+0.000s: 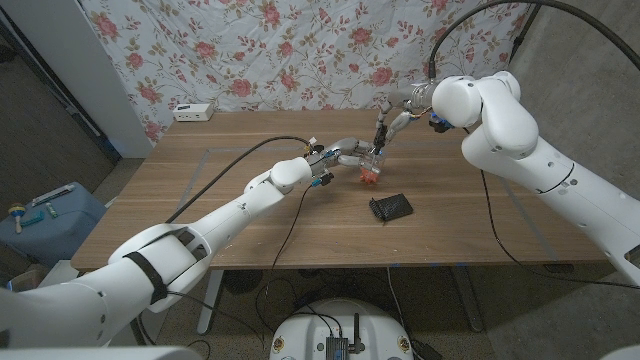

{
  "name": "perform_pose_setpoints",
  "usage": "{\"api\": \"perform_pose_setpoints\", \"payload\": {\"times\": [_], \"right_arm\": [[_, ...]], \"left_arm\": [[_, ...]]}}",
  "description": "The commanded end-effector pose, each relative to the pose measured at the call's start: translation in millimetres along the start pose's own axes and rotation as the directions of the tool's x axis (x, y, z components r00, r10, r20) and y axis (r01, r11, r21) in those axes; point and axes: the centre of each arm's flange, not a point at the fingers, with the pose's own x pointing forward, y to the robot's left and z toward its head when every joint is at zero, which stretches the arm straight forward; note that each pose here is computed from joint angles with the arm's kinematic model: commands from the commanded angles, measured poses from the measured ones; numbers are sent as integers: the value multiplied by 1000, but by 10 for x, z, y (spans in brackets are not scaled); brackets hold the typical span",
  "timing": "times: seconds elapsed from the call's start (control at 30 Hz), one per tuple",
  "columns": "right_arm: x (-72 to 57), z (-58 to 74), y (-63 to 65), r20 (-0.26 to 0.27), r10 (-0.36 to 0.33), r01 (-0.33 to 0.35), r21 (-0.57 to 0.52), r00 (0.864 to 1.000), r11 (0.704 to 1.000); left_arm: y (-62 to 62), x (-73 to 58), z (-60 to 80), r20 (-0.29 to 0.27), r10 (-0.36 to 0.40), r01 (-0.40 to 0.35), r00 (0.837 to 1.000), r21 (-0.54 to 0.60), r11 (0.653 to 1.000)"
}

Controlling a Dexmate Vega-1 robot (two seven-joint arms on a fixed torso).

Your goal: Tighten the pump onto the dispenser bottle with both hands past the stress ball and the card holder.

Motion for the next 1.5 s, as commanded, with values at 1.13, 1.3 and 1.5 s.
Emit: {"api": "perform_pose_setpoints", "payload": {"times": [1.13,1.3,1.5], "right_arm": [[157,-51,-8,-27,0,2,102,1000,995],[145,-23,12,-38,1,3,86,999,996],[101,12,21,-39,12,-9,70,999,998]], "left_arm": [[51,75,-1,3,17,-17,1000,1,1000],[34,61,-5,-1,17,-17,1000,-2,1000],[27,59,-5,-6,16,-16,1000,-2,1000]]}}
